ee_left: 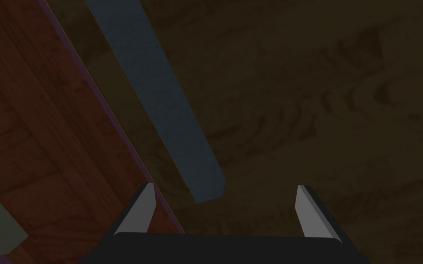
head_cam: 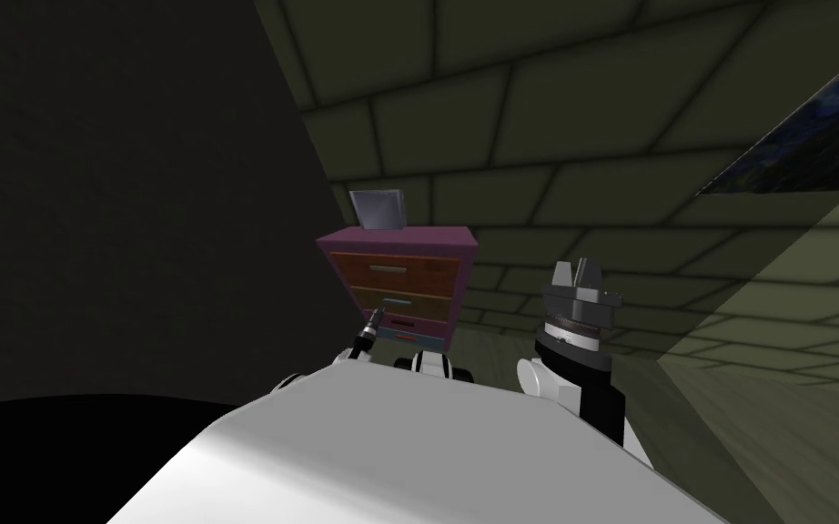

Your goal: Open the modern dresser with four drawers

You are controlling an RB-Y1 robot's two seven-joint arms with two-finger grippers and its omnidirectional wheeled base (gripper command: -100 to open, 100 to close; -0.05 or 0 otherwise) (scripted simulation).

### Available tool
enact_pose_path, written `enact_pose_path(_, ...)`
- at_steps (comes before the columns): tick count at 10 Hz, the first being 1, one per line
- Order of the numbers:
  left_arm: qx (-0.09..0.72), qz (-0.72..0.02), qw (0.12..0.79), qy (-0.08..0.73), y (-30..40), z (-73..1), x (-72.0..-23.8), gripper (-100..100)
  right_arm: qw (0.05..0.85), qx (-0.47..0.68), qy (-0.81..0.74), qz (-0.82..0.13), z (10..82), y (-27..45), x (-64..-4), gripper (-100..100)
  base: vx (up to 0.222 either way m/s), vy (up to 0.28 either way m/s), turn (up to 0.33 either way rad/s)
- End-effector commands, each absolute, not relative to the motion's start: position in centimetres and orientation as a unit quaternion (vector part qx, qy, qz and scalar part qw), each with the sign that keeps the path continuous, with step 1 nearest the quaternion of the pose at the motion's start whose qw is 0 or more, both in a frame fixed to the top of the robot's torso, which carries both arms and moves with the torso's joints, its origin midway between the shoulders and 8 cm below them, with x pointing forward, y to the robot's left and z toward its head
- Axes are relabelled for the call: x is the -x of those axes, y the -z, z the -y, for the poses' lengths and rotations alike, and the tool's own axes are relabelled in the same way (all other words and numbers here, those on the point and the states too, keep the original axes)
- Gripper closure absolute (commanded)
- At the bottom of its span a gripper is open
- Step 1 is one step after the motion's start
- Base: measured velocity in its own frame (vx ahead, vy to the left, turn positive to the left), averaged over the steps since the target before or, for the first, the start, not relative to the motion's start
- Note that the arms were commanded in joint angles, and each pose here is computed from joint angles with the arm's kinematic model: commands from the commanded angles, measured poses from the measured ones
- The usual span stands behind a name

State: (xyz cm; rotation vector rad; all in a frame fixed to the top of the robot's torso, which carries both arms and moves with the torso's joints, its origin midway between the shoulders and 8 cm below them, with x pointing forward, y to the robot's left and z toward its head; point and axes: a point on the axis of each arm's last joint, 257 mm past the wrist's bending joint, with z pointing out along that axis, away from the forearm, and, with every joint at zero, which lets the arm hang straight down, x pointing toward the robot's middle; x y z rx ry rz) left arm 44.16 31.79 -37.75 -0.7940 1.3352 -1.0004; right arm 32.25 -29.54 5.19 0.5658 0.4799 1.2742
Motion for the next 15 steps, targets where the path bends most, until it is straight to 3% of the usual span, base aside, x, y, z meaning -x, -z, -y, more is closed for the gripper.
enact_pose_path(1,0.343,-0.577,0.602,0.433,37.3,-32.7,-44.1,-100,0.74,-0.258,-0.581,-0.219,29.5,-5.2,-32.3,0,0.063,-0.056,0.007)
enact_pose_path(2,0.342,-0.576,0.603,0.433,37.3,-32.4,-44.0,-100,0.74,-0.258,-0.581,-0.219,29.5,-5.2,-32.2,0,0.03,-0.03,0.006)
enact_pose_path(3,0.343,-0.577,0.602,0.433,37.4,-32.5,-44.1,100,0.74,-0.258,-0.581,-0.219,29.5,-5.2,-32.3,0,0.0,0.0,0.0)
enact_pose_path(15,0.362,-0.57,0.612,0.412,37.4,-30.4,-44.8,100,0.74,-0.258,-0.581,-0.219,29.5,-5.2,-32.3,0,-0.087,0.037,-0.05)
